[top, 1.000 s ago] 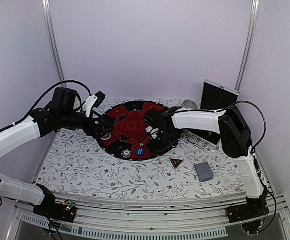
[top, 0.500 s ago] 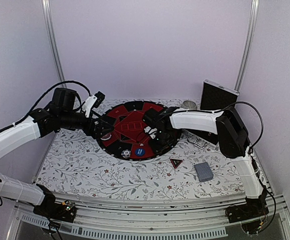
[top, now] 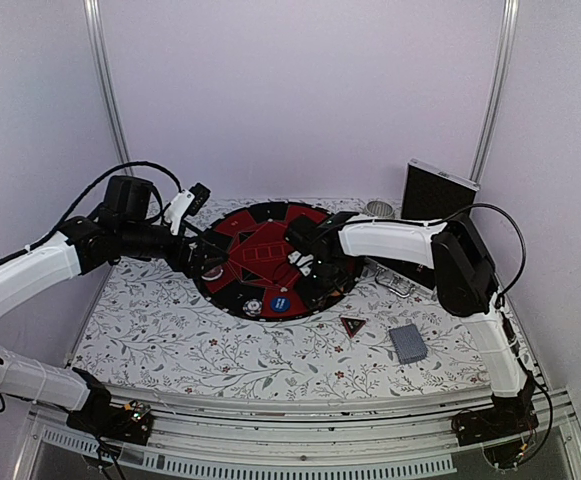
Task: Distribute texas hold em gaming equipment
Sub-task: Adjust the poker chips pile in the big blind area, then pick up the face-down deck piles from the center of the board.
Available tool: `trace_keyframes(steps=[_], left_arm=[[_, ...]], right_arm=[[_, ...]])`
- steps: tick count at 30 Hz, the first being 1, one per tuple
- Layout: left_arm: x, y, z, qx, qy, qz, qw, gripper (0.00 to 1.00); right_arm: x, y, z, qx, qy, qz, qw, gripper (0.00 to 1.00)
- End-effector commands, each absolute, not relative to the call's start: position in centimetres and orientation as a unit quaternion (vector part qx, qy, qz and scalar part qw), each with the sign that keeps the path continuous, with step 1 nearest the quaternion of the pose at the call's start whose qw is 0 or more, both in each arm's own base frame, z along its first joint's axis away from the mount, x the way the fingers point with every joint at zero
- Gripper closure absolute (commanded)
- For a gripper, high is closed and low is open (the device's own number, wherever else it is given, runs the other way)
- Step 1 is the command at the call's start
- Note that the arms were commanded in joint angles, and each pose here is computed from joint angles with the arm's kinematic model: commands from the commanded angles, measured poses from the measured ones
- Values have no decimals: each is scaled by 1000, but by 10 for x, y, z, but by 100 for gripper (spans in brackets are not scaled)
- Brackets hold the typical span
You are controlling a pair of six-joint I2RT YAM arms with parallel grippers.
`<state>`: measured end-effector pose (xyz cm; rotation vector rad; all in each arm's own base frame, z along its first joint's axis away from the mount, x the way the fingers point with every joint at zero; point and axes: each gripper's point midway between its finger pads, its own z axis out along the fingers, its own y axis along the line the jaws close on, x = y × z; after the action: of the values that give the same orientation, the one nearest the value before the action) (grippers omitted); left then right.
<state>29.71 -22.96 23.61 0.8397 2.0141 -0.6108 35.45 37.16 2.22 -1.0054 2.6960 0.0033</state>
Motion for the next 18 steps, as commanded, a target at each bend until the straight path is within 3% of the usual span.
trace_keyframes(steps=[1, 6, 9, 14, 18], left_arm=[[296, -225, 237, 337, 802, -245, 427, 2], [295, -225, 238, 339, 800, -248, 429, 2], [294, -225, 240, 342, 797, -246, 433, 2], [301, -215, 251, 331, 786, -217, 475, 2], [306, -204, 275, 308, 761, -198, 535, 2]], right_arm=[[356, 376, 31, -346, 928, 3, 136, 29], [353, 390, 64, -351, 922, 47, 155, 18], [353, 399, 93, -351, 916, 80, 178, 0], [361, 394, 172, -334, 897, 106, 268, 1], [376, 352, 236, -283, 887, 113, 347, 1]])
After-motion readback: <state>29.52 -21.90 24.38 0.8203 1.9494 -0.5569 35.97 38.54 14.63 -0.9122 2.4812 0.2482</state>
